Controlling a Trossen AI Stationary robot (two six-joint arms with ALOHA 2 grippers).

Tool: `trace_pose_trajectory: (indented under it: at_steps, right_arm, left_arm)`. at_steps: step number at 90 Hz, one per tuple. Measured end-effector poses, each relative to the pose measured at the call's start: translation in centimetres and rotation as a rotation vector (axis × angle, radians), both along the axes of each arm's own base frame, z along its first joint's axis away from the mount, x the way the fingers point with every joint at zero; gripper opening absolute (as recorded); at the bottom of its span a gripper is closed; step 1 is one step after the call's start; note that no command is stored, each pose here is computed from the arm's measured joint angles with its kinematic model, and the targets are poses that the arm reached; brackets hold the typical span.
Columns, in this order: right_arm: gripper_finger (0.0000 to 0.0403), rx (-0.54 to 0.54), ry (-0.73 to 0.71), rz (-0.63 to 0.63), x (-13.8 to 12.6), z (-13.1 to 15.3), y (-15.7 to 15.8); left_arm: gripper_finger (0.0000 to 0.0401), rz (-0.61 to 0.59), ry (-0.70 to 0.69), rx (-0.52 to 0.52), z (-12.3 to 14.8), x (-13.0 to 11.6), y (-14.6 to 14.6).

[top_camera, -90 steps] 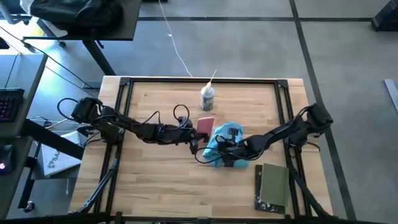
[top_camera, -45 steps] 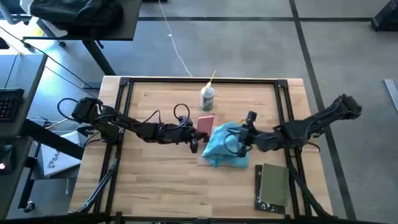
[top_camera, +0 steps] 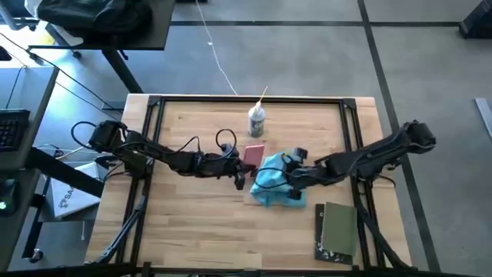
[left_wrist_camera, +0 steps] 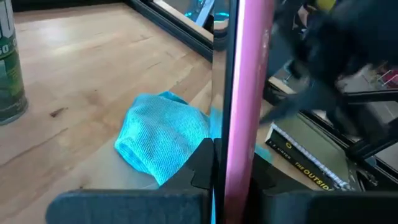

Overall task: Apply microfiber cloth
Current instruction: Wipe the pink phone with the blue microfiber cloth

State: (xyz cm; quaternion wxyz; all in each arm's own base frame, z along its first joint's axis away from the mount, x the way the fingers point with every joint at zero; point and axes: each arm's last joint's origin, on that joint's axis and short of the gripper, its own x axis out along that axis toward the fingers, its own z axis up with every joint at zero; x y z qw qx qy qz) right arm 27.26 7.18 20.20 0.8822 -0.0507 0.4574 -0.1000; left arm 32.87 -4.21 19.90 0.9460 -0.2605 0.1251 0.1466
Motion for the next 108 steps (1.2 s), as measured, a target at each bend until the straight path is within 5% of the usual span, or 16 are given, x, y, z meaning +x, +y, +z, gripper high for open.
trace_pose_trajectory:
  at_steps: [32,42,51,60,83,108]
  right_arm:
    - [0.0202,-0.012,0.150,-0.110,2.7,-7.1,-0.5]
    - [0.0166,-0.025,0.159,-0.109,2.9,-7.6,-0.5]
    - [0.0086,-0.056,0.159,-0.090,2.7,-7.3,-0.4]
    - [0.0015,-0.104,0.114,-0.064,2.4,-5.8,-0.3]
    - [0.0001,-0.268,-0.178,-0.162,0.3,1.9,-1.2]
    - [0.0000,-0.249,-0.631,-0.046,0.6,8.8,-1.0]
  left_arm:
    - [0.0010,-0.039,0.040,0.037,-0.3,-0.3,-1.1]
    - [0.0010,-0.036,0.041,0.052,-0.3,-0.3,-1.0]
    - [0.0010,-0.029,0.027,0.040,-0.2,-0.2,-0.9]
    - [0.0010,-0.006,0.015,-0.019,-0.2,-0.2,-0.8]
    - [0.0010,-0.003,0.006,-0.077,-0.1,-0.2,-0.6]
    - [0.0010,0.006,-0.075,-0.071,0.6,0.1,-0.6]
